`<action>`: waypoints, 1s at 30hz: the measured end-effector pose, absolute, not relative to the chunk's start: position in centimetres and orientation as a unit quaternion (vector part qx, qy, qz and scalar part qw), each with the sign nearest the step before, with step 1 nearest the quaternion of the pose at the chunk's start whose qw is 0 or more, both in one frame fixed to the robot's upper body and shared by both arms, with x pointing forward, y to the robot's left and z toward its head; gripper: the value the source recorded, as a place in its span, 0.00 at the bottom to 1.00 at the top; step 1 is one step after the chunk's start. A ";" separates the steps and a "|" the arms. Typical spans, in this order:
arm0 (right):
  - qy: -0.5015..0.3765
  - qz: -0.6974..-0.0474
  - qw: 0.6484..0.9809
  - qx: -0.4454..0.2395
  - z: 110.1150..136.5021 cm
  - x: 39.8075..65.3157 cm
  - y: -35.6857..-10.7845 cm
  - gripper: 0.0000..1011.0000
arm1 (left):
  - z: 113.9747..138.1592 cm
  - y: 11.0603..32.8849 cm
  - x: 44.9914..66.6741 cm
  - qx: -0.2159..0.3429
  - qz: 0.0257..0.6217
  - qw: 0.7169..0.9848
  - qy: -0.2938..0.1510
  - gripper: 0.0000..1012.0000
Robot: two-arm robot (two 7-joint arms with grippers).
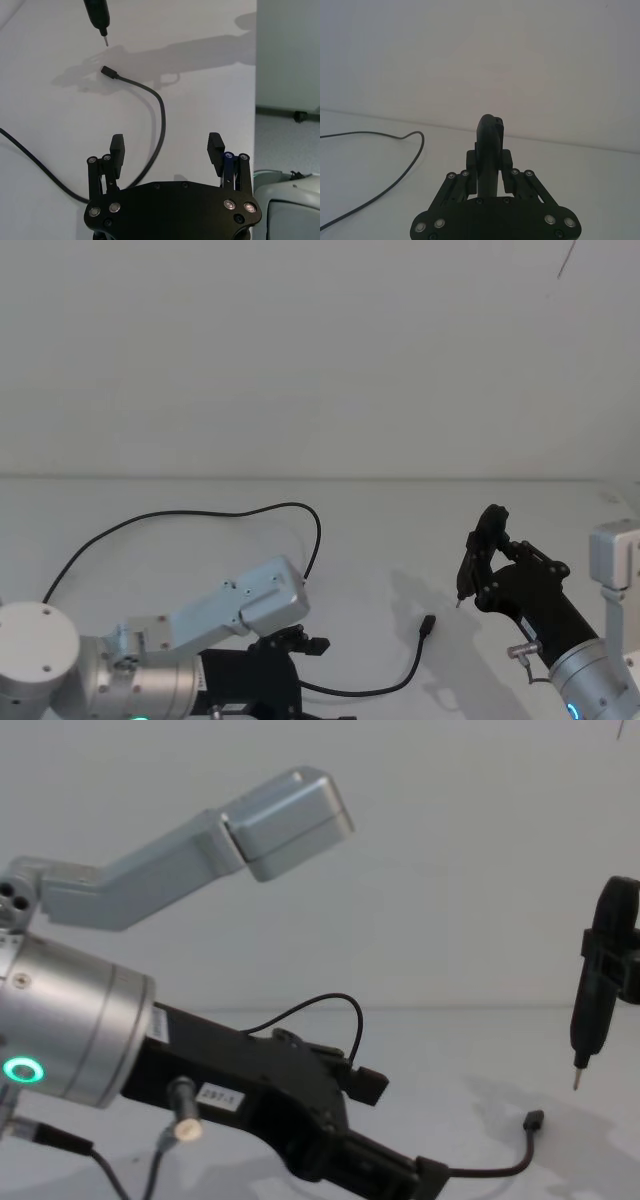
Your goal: Pick up the data cable with the one hand.
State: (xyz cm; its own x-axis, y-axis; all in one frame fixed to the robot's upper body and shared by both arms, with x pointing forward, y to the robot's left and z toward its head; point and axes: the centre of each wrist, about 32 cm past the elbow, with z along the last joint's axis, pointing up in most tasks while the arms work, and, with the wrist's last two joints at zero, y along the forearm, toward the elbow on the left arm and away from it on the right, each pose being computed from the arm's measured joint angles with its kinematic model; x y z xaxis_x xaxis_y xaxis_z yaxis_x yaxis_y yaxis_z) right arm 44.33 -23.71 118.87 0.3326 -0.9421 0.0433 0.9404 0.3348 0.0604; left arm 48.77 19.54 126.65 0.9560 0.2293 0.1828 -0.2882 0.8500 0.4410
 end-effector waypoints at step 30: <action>-0.035 -0.577 0.816 0.012 118.9 44.3 -23.7 0.28 | 123.5 15.1 50.0 0.244 0.182 0.952 -0.019 0.99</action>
State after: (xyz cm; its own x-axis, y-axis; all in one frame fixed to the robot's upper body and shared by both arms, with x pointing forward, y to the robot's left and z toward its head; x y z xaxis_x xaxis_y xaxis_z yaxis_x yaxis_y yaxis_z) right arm 44.33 -23.71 118.87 0.3326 -0.9421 0.0433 0.9404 0.3348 0.0603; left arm 49.97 15.13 123.47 0.9327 0.3379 0.1258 -0.3569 0.8148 0.4569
